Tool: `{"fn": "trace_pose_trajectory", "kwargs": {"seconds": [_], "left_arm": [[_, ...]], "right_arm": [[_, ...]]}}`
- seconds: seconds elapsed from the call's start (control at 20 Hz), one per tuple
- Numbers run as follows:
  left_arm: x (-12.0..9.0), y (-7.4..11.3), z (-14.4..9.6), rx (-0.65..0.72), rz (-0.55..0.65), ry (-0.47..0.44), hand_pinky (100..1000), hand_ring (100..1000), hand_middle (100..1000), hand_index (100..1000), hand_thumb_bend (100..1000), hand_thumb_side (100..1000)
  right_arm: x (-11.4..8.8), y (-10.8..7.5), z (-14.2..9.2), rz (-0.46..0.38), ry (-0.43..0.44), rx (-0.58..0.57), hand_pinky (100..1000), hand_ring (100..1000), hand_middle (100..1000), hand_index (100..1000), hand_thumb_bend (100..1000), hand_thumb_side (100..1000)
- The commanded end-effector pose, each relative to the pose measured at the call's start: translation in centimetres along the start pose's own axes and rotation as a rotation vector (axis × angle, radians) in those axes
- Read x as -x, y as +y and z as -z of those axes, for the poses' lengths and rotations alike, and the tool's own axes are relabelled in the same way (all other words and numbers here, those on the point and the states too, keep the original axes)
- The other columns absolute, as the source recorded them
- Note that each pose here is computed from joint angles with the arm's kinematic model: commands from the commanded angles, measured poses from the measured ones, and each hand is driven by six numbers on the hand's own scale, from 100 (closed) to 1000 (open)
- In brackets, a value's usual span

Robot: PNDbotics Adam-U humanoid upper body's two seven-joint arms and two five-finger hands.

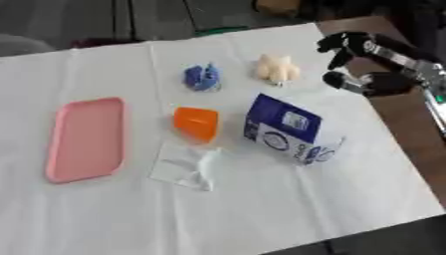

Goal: Pick up objects on the table and place them in the box.

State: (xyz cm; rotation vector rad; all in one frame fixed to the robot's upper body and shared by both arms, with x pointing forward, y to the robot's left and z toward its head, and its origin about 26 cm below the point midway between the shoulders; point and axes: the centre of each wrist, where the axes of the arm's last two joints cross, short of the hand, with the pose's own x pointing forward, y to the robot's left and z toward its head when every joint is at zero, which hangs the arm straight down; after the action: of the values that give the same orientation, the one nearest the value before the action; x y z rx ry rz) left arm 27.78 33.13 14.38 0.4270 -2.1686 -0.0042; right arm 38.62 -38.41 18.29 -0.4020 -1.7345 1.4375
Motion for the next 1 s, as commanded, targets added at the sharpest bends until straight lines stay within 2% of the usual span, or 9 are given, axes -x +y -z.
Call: {"fn": "trace_pose_trajectory", "kwargs": {"seconds": [0.05, 0.45, 0.8, 1.0], "left_arm": [[-0.5, 0.3, 0.4, 0.017, 0.013, -0.021, 627, 624, 699, 834, 169, 903], [-0.5, 0.2, 0.4, 0.022, 0.01, -0.023, 626, 624, 700, 835, 168, 902], [-0.5, 0.1, 0.4, 0.027, 0.008, -0.022, 626, 623, 700, 835, 168, 903], [-0.4, 0.1, 0.4, 0.029, 0.008, -0.022, 626, 623, 701, 835, 168, 903]], "right_arm": [[0.0, -0.9, 0.2, -0.064, 0.019, -0.034, 749, 739, 917, 892, 543, 790], [0.1, 0.6, 1.4, -0.142, 0.044, -0.084, 762, 757, 915, 895, 575, 800], [0.4, 1.7, 2.0, -0.208, 0.076, -0.085, 768, 763, 912, 895, 596, 808], [0.4, 2.2, 2.4, -0.246, 0.098, -0.075, 798, 793, 910, 898, 629, 858]]}}
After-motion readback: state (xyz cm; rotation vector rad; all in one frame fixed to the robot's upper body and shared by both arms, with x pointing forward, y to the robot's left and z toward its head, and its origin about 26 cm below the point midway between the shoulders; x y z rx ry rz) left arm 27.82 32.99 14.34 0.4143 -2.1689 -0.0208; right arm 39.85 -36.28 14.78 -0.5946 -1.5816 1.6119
